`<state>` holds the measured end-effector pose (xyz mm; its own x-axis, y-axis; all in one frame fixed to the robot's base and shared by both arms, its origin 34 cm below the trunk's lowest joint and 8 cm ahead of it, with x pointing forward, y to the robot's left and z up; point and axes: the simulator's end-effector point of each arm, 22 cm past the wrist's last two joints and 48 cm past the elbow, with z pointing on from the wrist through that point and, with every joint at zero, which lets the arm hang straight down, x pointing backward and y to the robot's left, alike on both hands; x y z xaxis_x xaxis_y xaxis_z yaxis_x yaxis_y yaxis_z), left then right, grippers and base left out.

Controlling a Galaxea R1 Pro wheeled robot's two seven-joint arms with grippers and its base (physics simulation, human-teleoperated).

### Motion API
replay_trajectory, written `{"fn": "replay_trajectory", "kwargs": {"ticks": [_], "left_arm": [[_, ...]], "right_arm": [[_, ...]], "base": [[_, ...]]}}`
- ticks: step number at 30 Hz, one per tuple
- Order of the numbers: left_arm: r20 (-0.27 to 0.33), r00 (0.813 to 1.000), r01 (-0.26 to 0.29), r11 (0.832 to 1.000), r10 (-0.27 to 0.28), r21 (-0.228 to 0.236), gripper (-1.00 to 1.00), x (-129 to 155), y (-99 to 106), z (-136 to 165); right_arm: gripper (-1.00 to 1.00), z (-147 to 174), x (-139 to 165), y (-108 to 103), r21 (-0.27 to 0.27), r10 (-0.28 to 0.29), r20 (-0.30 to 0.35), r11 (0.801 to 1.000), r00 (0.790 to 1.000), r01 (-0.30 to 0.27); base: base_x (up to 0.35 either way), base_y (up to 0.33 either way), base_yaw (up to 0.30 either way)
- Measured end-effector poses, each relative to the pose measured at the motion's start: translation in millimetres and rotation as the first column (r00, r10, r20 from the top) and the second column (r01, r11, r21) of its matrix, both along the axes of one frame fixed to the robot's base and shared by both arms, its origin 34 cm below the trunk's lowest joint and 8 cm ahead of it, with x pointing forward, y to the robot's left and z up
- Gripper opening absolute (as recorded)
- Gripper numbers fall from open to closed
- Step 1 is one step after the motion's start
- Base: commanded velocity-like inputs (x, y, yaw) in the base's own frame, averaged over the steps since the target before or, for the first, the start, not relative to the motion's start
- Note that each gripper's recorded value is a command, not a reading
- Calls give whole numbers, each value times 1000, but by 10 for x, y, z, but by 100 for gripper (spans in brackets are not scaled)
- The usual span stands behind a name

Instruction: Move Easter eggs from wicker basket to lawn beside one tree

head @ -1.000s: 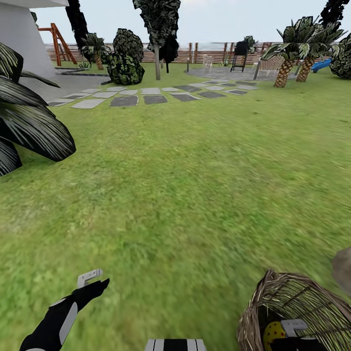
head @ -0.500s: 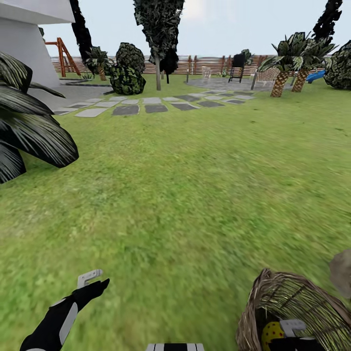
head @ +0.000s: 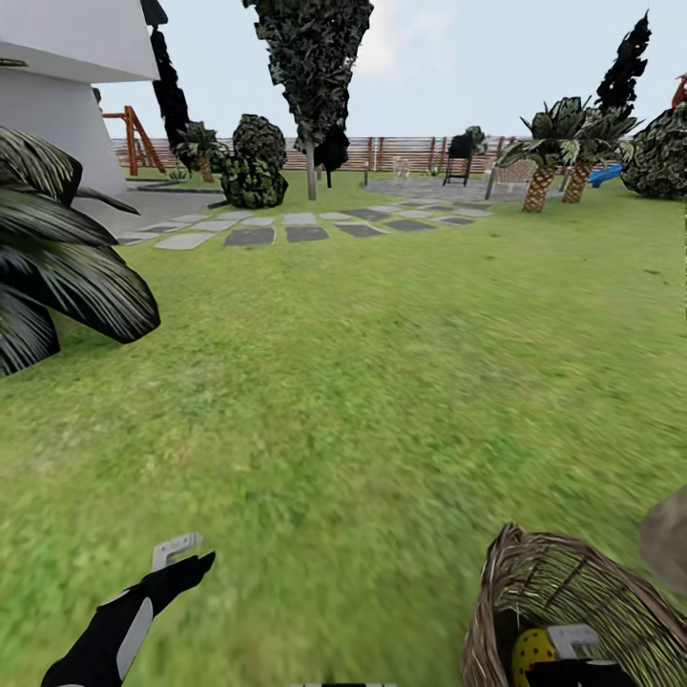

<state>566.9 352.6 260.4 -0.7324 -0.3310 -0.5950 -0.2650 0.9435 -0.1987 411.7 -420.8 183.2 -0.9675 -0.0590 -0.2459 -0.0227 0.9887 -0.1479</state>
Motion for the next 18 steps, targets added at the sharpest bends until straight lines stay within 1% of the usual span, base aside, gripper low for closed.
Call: {"fn": "replay_trajectory", "kwargs": {"ticks": [18], "left_arm": [[73,997,1,1000,-1,2,100,165,-9,378]], "right_arm": [[-100,273,228,-8,0,-1,75,1000,997,1]], "base": [[0,0,0]]}}
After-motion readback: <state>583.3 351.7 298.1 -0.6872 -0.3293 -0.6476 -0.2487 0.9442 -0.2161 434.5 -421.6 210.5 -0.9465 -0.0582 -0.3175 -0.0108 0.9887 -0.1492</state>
